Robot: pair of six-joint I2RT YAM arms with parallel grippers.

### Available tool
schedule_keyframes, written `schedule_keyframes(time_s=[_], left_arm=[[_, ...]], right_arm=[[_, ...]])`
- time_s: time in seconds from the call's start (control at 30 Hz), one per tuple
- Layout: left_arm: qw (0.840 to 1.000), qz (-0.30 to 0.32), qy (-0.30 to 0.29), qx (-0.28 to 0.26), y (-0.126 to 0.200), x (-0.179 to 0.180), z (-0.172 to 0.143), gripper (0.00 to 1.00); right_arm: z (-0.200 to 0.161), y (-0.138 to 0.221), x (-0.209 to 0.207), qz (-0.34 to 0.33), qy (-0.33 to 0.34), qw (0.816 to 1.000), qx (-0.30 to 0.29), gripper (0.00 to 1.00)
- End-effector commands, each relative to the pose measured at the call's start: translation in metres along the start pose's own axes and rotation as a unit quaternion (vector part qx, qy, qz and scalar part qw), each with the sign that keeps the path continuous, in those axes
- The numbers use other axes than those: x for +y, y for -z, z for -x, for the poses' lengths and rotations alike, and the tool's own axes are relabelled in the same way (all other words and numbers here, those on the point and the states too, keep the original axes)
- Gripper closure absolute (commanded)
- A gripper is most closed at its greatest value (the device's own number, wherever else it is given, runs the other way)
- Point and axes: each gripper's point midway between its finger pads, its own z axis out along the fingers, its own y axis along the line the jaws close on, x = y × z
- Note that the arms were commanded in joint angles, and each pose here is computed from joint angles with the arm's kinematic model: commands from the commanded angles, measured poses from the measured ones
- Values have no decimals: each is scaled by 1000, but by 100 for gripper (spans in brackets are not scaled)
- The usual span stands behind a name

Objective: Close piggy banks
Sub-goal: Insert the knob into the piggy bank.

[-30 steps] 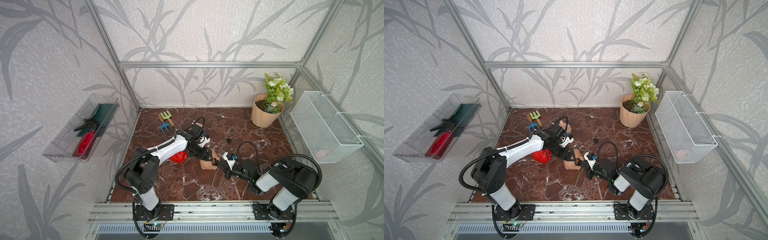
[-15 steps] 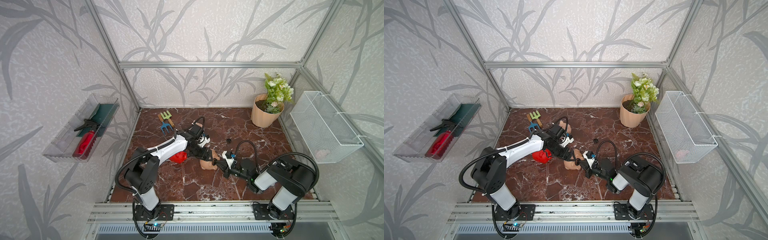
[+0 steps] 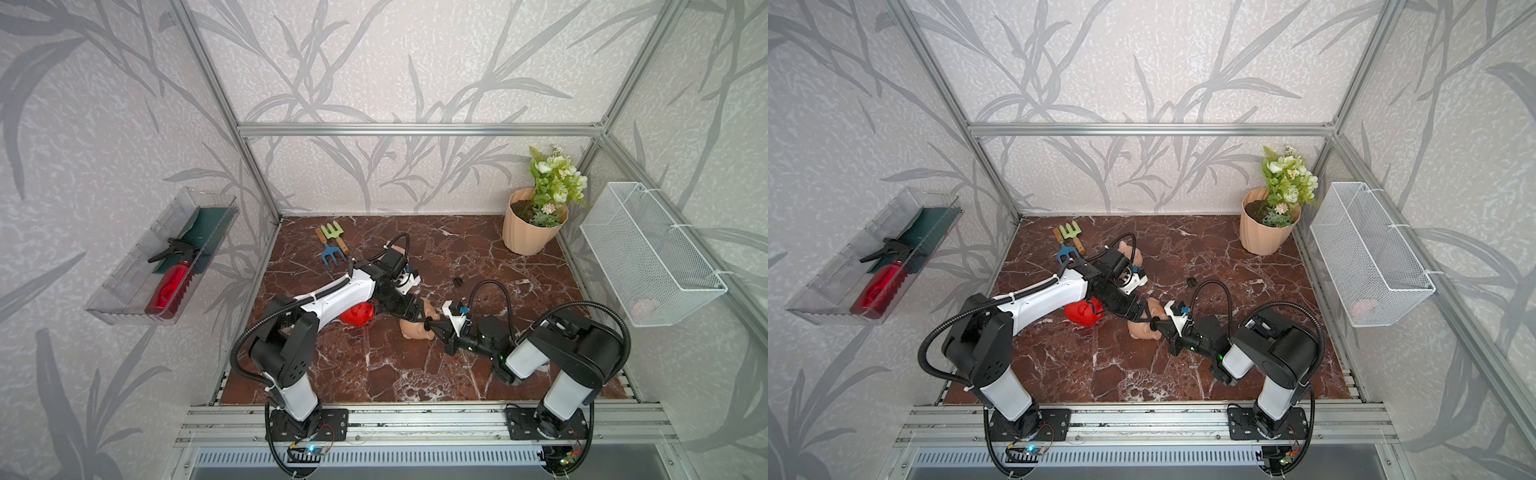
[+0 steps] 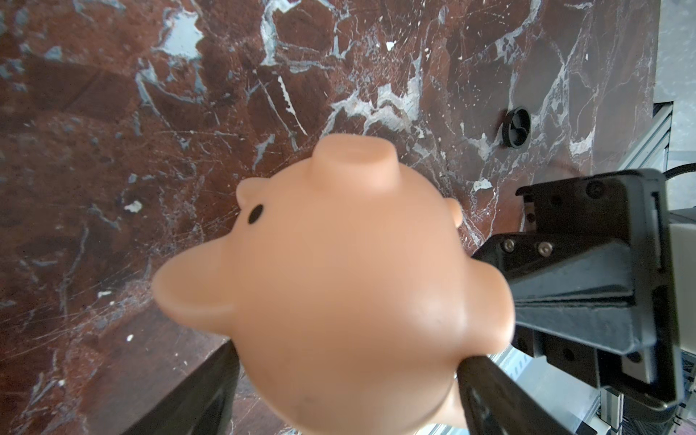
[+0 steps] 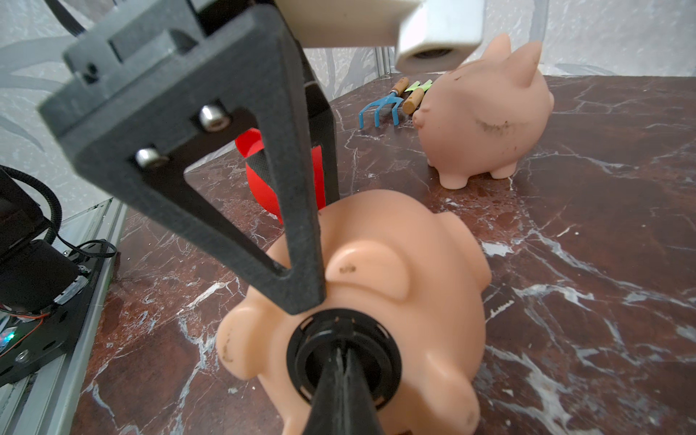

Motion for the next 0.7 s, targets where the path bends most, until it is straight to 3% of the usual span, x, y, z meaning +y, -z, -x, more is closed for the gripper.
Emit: schedule_keyframes(time_s=[0.0, 0.47, 0.67], left_arm=[[1000, 1, -7, 14, -2, 1, -1, 12], [1000, 0, -9, 16, -2, 0, 0, 13], [1000, -2, -7, 17, -2, 0, 0, 13]], right_arm=[[2, -5, 2, 7, -1, 1000, -2, 100], [-6, -9, 4, 17, -13, 999, 33, 100], [-12, -8, -1, 5, 36, 998, 43, 100]])
